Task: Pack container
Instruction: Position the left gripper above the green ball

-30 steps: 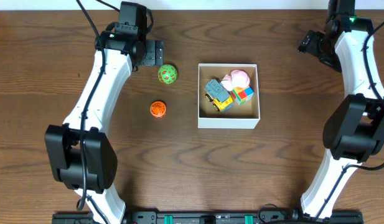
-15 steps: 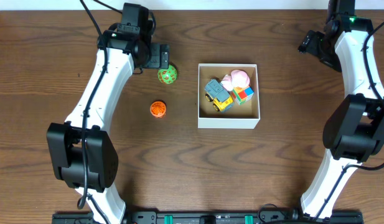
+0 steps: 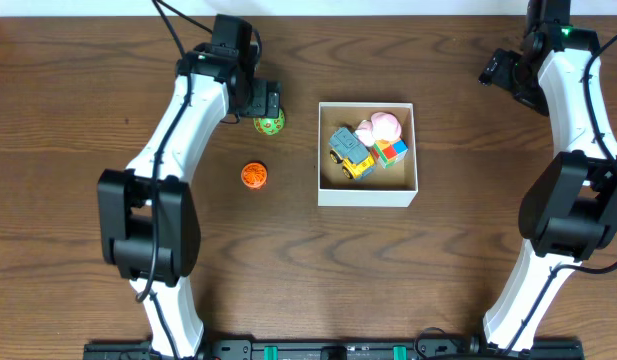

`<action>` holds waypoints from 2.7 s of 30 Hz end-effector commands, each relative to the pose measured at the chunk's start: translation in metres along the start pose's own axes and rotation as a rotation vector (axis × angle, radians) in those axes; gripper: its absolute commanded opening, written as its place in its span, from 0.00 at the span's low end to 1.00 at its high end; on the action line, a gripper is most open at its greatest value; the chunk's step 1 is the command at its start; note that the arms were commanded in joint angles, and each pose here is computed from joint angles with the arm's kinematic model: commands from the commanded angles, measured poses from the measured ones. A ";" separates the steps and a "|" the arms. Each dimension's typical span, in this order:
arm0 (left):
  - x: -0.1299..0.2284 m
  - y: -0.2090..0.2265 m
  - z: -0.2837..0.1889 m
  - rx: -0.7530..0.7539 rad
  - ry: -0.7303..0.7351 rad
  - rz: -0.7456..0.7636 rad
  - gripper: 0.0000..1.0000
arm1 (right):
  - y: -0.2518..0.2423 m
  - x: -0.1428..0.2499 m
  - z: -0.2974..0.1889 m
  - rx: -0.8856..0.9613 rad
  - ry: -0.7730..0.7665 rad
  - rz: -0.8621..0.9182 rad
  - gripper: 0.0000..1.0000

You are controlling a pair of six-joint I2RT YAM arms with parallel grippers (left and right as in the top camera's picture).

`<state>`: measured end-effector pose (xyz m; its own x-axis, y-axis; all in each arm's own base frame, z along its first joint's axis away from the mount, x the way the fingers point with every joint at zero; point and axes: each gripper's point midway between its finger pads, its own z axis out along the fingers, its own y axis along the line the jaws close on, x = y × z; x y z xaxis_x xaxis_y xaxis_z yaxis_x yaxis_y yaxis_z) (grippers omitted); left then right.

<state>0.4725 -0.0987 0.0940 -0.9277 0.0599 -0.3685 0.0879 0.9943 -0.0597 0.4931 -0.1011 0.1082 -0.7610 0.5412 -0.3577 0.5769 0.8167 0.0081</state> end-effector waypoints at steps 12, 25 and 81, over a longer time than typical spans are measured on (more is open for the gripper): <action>-0.015 -0.003 0.008 0.007 -0.046 -0.010 0.98 | -0.002 -0.001 -0.004 0.010 -0.011 0.015 0.99; -0.006 -0.018 0.024 0.015 -0.016 0.021 0.98 | -0.002 -0.001 -0.004 0.010 -0.011 0.015 0.99; 0.016 -0.005 0.055 -0.047 0.064 0.003 0.98 | -0.002 -0.001 -0.004 0.010 -0.011 0.015 0.99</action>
<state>0.4806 -0.1095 0.0424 -0.9423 0.0776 -0.3256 0.0869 0.9961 -0.0140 0.4931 -0.1012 0.1082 -0.7610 0.5411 -0.3578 0.5770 0.8167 0.0078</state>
